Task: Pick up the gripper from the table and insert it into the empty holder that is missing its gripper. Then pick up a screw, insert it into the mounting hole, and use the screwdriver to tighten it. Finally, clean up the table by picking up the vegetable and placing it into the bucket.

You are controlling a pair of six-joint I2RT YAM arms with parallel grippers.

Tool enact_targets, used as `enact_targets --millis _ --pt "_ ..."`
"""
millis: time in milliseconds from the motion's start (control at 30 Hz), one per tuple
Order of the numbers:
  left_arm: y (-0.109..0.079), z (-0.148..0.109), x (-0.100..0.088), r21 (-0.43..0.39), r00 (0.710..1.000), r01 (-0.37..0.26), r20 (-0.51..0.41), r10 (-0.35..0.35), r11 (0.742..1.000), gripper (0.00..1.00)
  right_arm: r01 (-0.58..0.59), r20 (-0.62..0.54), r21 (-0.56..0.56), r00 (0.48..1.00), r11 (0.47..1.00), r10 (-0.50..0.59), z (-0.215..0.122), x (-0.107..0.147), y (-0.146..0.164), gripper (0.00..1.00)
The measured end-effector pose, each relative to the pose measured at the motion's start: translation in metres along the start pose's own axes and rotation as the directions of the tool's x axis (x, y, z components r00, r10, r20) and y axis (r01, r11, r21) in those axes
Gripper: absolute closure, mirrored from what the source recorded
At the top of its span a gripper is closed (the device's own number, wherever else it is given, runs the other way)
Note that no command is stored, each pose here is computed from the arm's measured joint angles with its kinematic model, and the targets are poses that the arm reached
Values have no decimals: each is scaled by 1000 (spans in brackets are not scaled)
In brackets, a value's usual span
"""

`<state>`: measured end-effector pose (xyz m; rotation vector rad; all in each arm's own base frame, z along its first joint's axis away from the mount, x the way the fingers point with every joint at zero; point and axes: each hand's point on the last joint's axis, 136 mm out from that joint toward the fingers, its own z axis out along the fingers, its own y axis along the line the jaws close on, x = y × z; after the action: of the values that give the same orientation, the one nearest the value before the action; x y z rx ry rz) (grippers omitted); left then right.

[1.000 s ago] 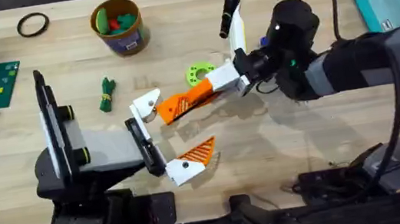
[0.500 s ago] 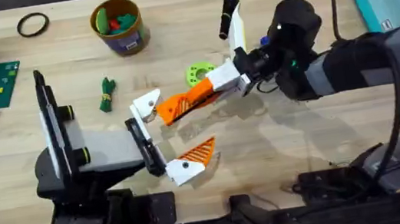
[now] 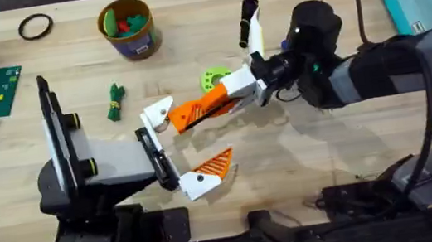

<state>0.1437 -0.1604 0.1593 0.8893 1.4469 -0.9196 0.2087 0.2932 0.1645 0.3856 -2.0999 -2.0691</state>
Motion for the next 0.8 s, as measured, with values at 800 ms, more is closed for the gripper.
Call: enact_targets --millis 800 --pt "0 0 0 -1 1000 3 0 -3 1000 16 21 4 -2 1000 1000 -21 0 -1 2 989"
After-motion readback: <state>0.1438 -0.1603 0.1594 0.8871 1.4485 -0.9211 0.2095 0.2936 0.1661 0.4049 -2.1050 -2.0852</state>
